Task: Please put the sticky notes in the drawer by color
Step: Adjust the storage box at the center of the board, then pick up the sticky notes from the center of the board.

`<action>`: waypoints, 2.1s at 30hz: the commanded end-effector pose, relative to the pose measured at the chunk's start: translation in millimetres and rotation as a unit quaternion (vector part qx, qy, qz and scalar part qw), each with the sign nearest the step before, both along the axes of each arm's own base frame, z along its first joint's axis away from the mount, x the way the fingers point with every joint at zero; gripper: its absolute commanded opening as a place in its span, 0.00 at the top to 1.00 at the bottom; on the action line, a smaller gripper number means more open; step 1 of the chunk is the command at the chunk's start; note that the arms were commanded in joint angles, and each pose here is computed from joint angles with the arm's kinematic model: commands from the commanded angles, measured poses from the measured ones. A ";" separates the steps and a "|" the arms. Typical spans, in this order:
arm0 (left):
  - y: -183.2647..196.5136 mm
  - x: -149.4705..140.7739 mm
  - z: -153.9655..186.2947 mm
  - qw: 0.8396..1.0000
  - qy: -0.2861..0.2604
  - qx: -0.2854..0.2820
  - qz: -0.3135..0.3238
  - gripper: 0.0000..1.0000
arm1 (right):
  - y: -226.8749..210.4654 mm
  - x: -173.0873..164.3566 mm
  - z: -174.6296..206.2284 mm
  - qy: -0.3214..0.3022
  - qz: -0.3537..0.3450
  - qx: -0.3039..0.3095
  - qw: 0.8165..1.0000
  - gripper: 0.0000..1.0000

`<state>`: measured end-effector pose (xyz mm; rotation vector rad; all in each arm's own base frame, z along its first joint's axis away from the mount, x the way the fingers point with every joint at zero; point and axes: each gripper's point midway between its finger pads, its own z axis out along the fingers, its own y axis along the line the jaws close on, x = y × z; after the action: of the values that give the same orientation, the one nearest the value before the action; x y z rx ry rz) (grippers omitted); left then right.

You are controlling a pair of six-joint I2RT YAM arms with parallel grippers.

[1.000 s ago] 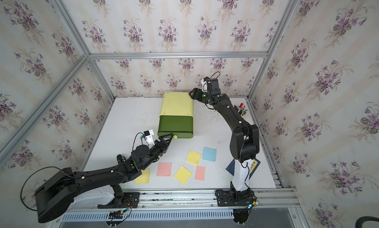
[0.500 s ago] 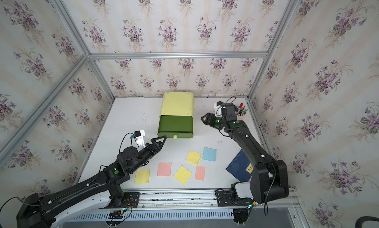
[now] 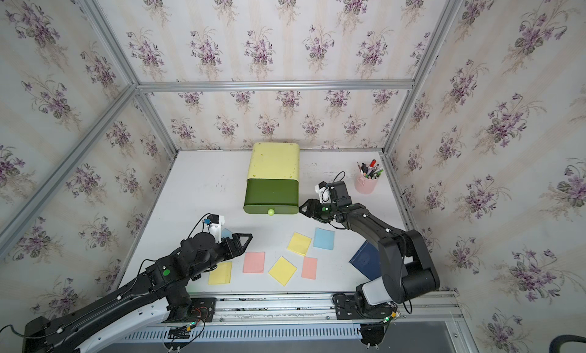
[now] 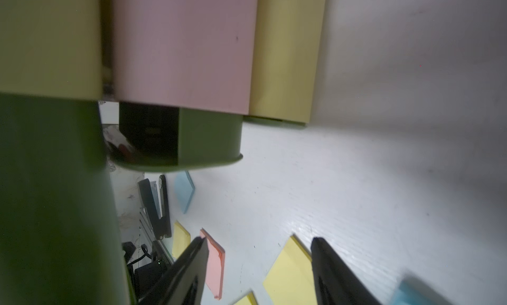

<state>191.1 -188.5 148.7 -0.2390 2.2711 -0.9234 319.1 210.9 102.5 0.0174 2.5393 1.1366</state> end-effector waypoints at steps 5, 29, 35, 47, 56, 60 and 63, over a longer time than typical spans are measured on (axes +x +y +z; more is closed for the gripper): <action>14.0 -12.2 -11.0 0.998 0.013 0.059 -0.021 0.11 | 16.1 31.6 10.2 -0.020 -0.002 0.036 0.999 0.35; 10.9 -42.0 -59.5 0.971 0.135 0.169 -0.102 0.05 | -62.2 -17.2 -6.8 -0.013 -0.069 -0.145 0.987 0.32; 0.7 -33.9 -56.7 0.968 0.126 0.193 -0.103 0.02 | -87.4 -51.1 -3.1 -0.022 -0.095 -0.173 0.980 0.32; 7.7 -22.8 -29.3 0.966 0.094 0.222 -0.093 0.00 | -105.1 -86.7 -44.0 0.067 -0.120 -0.278 0.951 0.17; 19.5 -16.3 -18.5 0.968 0.072 0.229 -0.076 0.00 | -93.5 -84.4 -61.8 0.084 -0.093 -0.313 0.942 0.15; 17.4 -14.6 -19.1 0.970 0.071 0.221 -0.078 0.00 | -93.1 -86.6 -72.0 0.101 -0.082 -0.331 0.935 0.15; 17.2 -13.4 -18.4 0.970 0.071 0.220 -0.079 0.00 | -93.5 -87.9 -79.0 0.107 -0.084 -0.331 0.934 0.15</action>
<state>175.6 -170.5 128.6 0.0560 2.5976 -0.4639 230.8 120.6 27.4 0.1744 2.9142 0.2128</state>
